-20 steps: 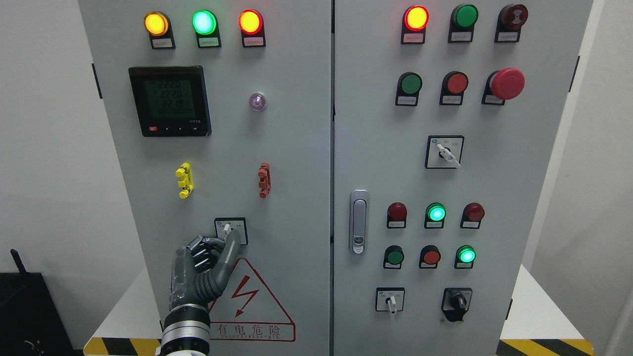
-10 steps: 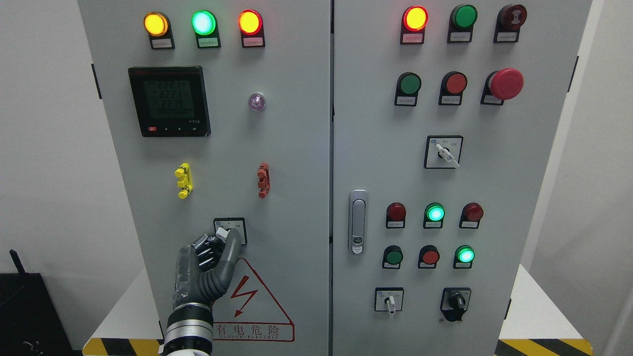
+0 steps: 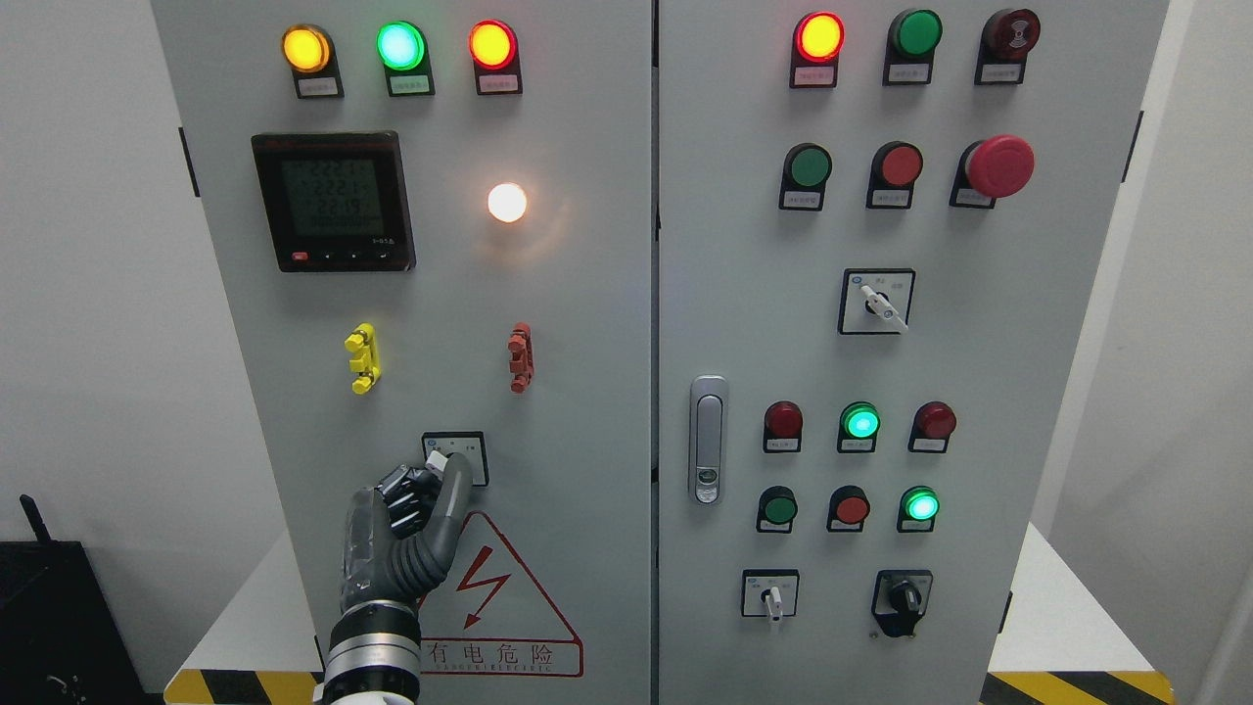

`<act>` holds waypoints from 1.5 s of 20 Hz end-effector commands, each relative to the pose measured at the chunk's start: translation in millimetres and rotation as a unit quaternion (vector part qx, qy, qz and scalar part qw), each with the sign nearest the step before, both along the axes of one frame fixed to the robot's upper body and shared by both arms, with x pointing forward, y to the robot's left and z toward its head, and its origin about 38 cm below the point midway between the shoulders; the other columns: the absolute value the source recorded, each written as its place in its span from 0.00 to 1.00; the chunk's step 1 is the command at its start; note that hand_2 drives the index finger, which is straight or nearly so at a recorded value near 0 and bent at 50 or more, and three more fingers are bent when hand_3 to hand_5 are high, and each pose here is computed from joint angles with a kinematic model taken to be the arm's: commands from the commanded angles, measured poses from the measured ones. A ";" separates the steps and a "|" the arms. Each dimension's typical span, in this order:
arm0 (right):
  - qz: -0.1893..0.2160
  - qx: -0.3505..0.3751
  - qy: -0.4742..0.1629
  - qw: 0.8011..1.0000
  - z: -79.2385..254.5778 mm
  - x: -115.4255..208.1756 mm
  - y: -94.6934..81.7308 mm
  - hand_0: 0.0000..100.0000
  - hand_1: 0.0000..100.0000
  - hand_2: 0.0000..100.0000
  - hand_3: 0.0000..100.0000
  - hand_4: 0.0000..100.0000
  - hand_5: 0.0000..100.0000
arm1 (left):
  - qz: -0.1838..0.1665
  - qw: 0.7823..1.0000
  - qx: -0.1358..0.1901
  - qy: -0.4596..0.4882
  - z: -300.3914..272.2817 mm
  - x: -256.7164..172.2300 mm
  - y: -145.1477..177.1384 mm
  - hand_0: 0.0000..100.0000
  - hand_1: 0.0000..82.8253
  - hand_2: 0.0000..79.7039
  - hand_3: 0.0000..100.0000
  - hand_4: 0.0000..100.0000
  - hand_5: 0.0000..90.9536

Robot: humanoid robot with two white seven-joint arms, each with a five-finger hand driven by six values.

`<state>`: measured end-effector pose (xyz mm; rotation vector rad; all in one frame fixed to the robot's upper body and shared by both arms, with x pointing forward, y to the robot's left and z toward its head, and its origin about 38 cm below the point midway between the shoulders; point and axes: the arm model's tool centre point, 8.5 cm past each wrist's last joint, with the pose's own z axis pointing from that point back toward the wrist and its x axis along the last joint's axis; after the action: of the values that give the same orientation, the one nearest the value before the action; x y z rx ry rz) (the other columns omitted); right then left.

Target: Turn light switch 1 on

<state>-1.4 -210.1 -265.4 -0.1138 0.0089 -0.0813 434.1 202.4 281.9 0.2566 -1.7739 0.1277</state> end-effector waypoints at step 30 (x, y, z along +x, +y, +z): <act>0.000 0.000 0.000 1.000 0.0 0.0 0.0 0.31 0.00 0.00 0.00 0.00 0.00 | 0.001 1.000 -0.001 0.004 -7.9 -5.1 1.4 0.07 0.52 0.73 0.94 0.92 0.97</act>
<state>-1.5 -210.2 -265.4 -0.1138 0.0089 -0.0813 432.5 203.2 278.0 0.2558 -1.7686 0.1310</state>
